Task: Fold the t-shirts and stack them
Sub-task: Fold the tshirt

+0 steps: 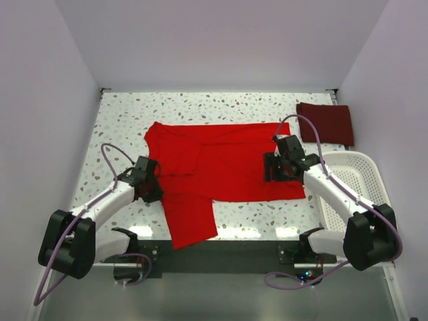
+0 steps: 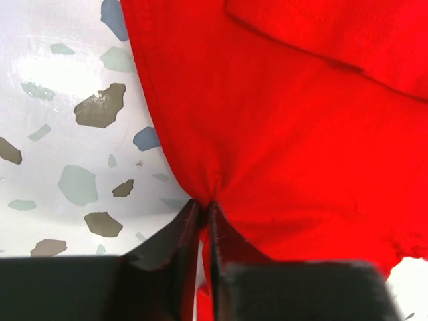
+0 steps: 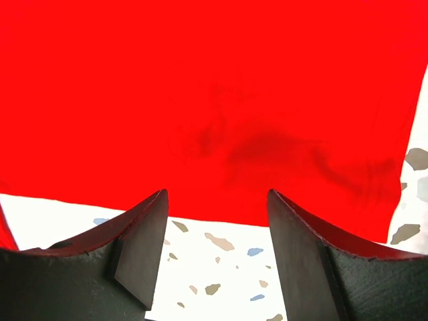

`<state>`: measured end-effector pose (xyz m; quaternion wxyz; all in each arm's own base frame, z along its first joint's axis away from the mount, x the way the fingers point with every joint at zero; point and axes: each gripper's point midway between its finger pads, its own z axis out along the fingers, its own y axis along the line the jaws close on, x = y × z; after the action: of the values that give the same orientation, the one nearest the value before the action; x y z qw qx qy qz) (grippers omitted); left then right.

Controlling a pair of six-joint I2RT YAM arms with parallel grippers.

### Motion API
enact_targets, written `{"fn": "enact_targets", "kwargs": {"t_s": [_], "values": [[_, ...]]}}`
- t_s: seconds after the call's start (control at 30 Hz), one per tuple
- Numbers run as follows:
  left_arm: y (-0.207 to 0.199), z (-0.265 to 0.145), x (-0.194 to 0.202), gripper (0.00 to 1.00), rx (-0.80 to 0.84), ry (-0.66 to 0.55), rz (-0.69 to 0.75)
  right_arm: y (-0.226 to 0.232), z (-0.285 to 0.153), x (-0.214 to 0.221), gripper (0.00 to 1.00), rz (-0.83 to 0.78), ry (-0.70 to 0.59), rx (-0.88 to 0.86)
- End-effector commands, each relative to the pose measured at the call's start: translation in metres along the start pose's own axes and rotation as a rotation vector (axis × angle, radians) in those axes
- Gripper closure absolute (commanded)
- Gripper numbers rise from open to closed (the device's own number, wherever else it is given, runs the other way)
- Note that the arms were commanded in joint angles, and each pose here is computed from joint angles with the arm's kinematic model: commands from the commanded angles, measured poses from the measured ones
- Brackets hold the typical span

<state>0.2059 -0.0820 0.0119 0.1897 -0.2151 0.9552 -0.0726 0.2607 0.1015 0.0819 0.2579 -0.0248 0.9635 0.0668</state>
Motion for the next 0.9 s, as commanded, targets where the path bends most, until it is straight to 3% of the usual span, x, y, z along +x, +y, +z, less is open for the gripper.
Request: {"fn": "enact_targets", "kwargs": {"t_s": [0.0, 0.13, 0.33, 0.87], "values": [[0.009, 0.006, 0.004, 0.9, -0.043, -0.002, -0.025, -0.007, -0.004, -0.004, 0.36, 0.021, -0.021, 0.042], [0.015, 0.002, -0.009, 1.0, -0.096, -0.051, -0.028, -0.012, -0.006, -0.002, 0.36, 0.018, -0.013, 0.072], [0.037, -0.009, -0.037, 1.0, -0.216, -0.115, -0.042, -0.029, -0.007, 0.003, 0.35, 0.063, 0.02, 0.173], [0.043, -0.005, -0.05, 1.0, -0.186, -0.112, -0.067, -0.058, -0.008, 0.067, 0.42, 0.31, 0.249, 0.221]]}}
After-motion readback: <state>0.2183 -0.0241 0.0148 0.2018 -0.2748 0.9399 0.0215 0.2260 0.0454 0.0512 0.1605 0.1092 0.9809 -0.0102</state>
